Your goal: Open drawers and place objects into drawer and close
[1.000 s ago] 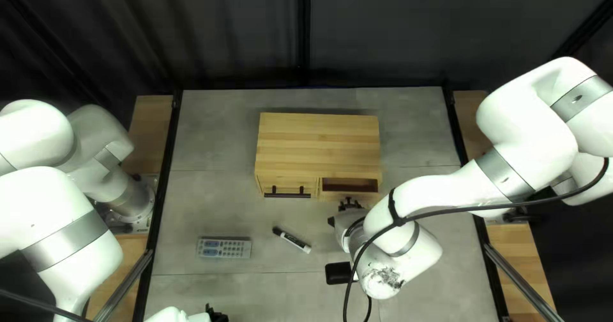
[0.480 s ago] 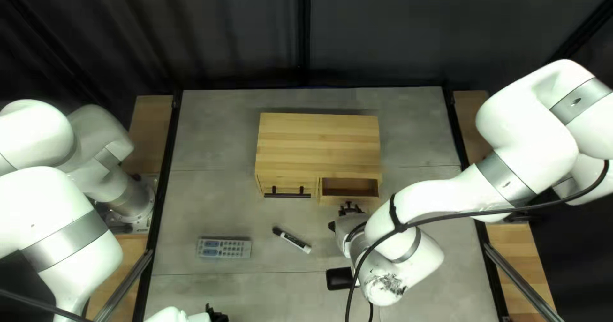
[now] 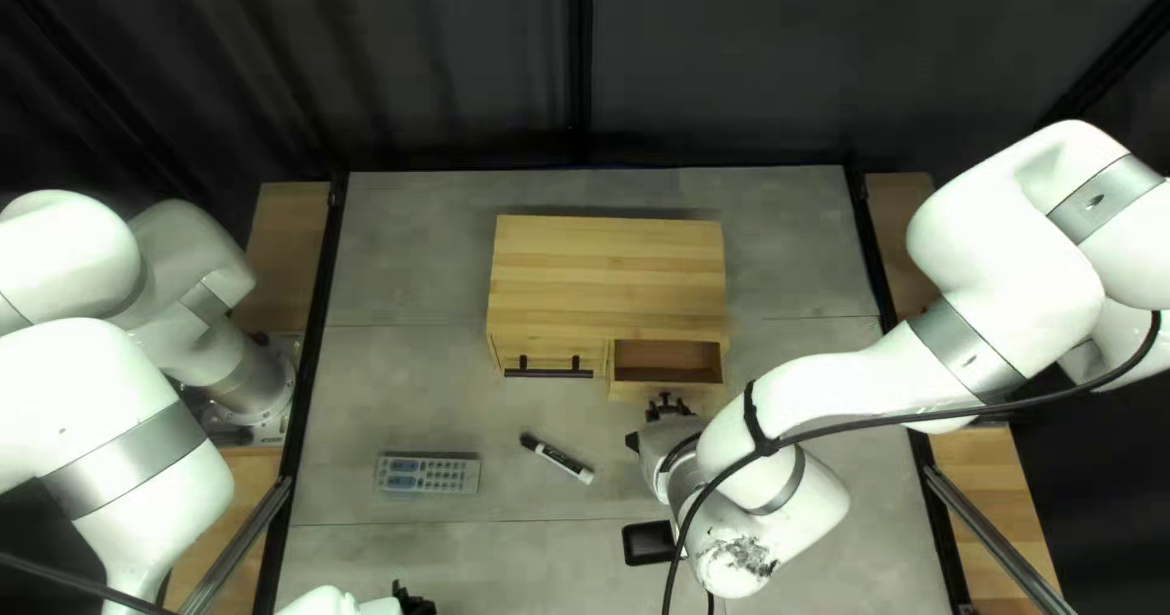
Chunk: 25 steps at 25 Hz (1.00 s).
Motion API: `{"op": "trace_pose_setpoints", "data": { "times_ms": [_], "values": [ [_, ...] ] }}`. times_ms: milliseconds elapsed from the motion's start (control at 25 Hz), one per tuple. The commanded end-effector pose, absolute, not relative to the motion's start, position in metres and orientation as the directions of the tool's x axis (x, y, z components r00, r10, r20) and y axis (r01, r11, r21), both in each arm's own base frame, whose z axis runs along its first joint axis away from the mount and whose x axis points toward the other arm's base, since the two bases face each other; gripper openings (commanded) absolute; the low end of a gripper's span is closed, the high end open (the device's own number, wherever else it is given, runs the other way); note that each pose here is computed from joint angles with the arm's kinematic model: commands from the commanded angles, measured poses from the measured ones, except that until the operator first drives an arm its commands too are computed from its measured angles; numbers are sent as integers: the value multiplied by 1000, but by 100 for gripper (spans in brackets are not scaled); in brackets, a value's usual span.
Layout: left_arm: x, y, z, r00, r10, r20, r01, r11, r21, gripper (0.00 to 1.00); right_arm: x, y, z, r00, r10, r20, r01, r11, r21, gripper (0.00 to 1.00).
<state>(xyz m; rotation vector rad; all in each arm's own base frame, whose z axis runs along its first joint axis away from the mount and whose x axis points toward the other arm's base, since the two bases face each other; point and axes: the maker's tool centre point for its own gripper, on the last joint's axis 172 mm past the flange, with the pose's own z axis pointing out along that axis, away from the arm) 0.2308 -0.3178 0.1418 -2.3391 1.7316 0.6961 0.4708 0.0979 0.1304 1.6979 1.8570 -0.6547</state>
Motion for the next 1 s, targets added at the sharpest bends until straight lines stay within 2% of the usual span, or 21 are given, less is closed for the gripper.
{"op": "trace_pose_setpoints", "data": {
  "times_ms": [40,1000],
  "values": [
    [231,-318,142,226,-865,-448,-934,-323,151,100,472,103,130,-70,736,-673,995,96,1,11],
    [231,-318,142,226,-865,-448,-934,-323,151,100,478,124,125,-87,739,-668,994,113,-4,12]
  ]
}}
